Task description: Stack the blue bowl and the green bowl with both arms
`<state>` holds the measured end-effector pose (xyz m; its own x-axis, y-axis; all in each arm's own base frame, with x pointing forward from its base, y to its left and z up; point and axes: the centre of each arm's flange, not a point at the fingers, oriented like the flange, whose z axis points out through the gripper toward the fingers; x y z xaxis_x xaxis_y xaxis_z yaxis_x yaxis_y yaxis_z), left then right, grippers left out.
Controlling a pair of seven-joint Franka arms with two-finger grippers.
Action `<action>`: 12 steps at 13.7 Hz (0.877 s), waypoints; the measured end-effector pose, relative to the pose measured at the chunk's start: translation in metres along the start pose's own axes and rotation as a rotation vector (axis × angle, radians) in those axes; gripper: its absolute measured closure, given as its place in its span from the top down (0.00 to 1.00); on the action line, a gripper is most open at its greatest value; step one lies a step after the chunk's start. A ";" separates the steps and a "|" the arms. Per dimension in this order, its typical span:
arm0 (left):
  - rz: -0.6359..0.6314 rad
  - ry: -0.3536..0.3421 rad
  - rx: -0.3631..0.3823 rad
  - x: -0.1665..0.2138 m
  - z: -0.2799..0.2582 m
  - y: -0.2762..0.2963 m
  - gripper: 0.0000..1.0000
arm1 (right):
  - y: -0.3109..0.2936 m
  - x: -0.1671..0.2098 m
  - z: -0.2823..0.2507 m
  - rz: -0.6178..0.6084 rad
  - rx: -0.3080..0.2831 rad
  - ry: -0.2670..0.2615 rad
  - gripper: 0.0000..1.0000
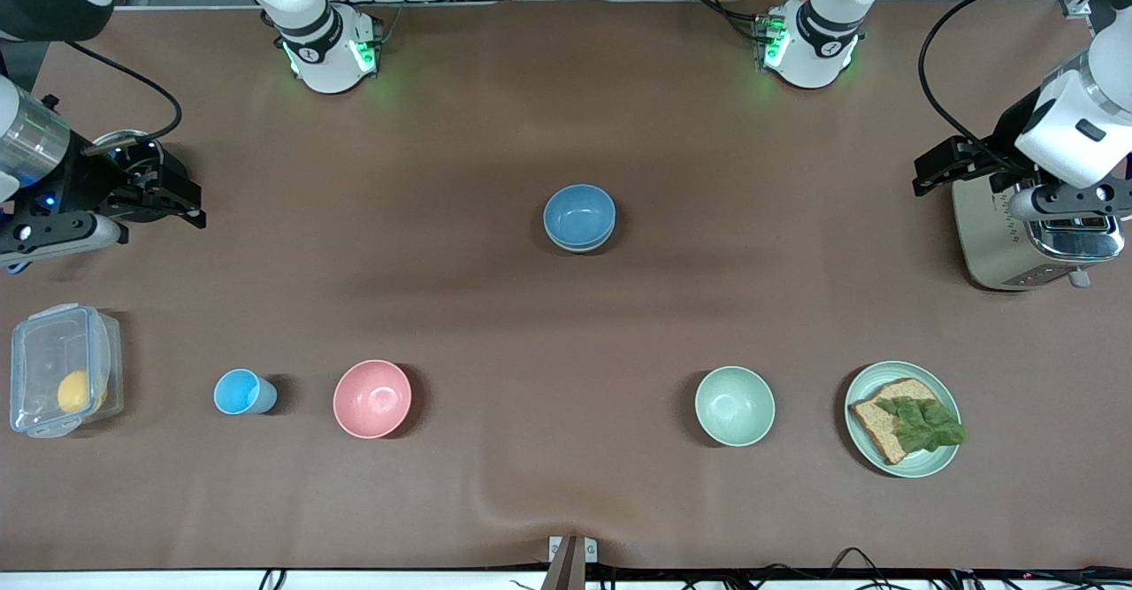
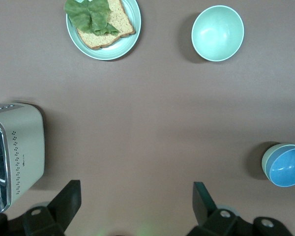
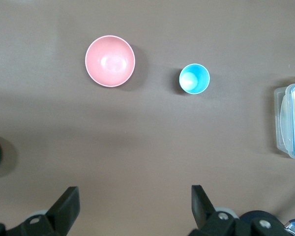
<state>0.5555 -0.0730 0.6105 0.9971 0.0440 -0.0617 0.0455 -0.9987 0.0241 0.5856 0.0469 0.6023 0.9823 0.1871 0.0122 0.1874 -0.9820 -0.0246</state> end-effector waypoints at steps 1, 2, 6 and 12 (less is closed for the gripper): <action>0.011 0.000 0.000 0.000 0.000 -0.001 1.00 | 0.000 0.000 0.000 -0.001 0.000 0.001 1.00; 0.017 0.000 0.000 0.001 0.000 -0.002 1.00 | -0.001 0.000 -0.001 -0.003 -0.001 0.001 1.00; 0.014 0.018 0.001 0.002 -0.005 -0.010 1.00 | -0.004 0.000 0.000 -0.010 -0.005 0.000 1.00; 0.084 0.046 0.031 0.004 -0.008 -0.012 1.00 | -0.002 -0.001 0.001 -0.008 -0.010 -0.006 1.00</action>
<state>0.5599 -0.0609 0.6181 0.9991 -0.0392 -0.0145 -0.0392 -0.9992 -0.0032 0.5845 0.0490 0.6017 0.9807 0.1952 0.0067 0.1952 -0.9806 -0.0144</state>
